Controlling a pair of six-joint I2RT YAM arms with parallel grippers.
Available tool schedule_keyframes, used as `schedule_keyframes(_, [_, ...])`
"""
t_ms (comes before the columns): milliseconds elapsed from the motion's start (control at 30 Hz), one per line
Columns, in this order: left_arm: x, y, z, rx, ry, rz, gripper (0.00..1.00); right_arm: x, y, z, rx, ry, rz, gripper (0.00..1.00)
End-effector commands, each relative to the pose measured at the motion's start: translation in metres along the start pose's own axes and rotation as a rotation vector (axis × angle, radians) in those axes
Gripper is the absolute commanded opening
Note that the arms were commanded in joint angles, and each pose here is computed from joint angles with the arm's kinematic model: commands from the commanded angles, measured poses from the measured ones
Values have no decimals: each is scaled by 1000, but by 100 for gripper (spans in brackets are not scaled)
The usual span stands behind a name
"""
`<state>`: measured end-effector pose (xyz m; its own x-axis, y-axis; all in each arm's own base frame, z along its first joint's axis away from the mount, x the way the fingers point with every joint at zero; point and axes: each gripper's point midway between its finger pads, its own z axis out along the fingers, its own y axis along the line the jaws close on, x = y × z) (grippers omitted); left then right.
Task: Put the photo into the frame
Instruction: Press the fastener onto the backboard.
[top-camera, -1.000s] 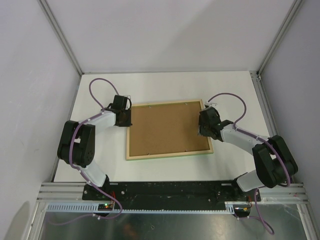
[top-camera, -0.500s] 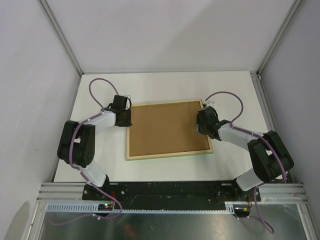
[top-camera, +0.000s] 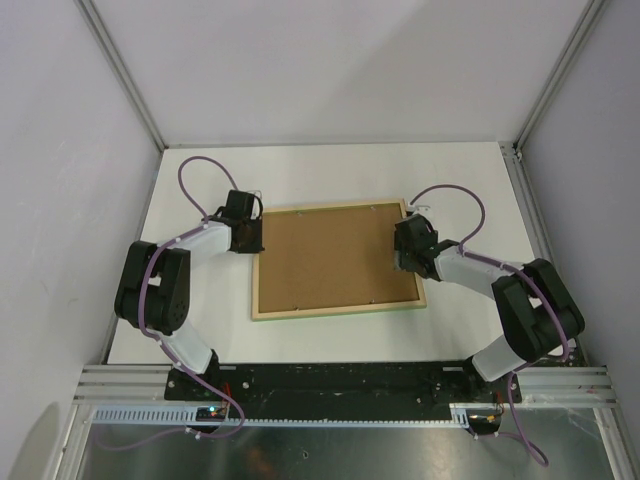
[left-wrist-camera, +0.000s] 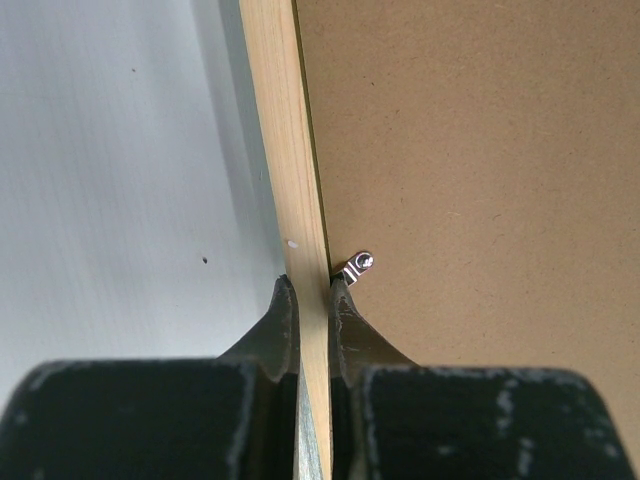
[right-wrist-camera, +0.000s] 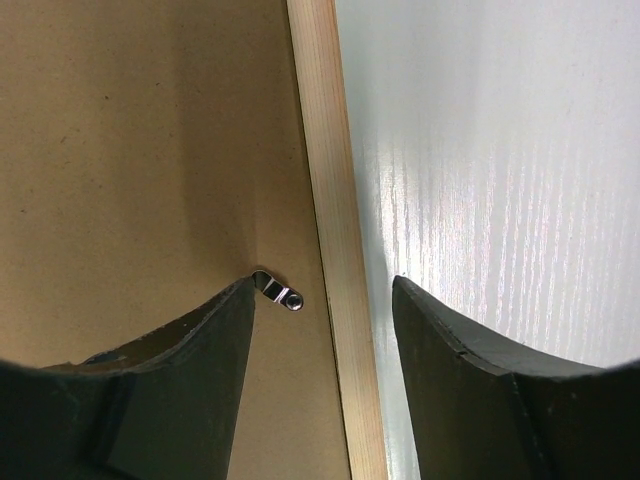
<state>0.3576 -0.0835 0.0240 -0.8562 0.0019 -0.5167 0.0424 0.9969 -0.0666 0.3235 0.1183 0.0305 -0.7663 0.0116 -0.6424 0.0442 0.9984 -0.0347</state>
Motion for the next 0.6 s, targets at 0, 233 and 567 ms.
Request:
schedule_keyframes(0, [34, 15, -2, -34, 122, 77, 0, 16, 0, 9, 10, 55, -27, 62])
schedule_keyframes(233, [34, 16, -1, -33, 125, 74, 0, 23, -3, 10, 21, 82, -5, 47])
schedule_keyframes(567, [33, 16, -2, -35, 120, 71, 0, 29, -12, 13, 17, 137, 80, 27])
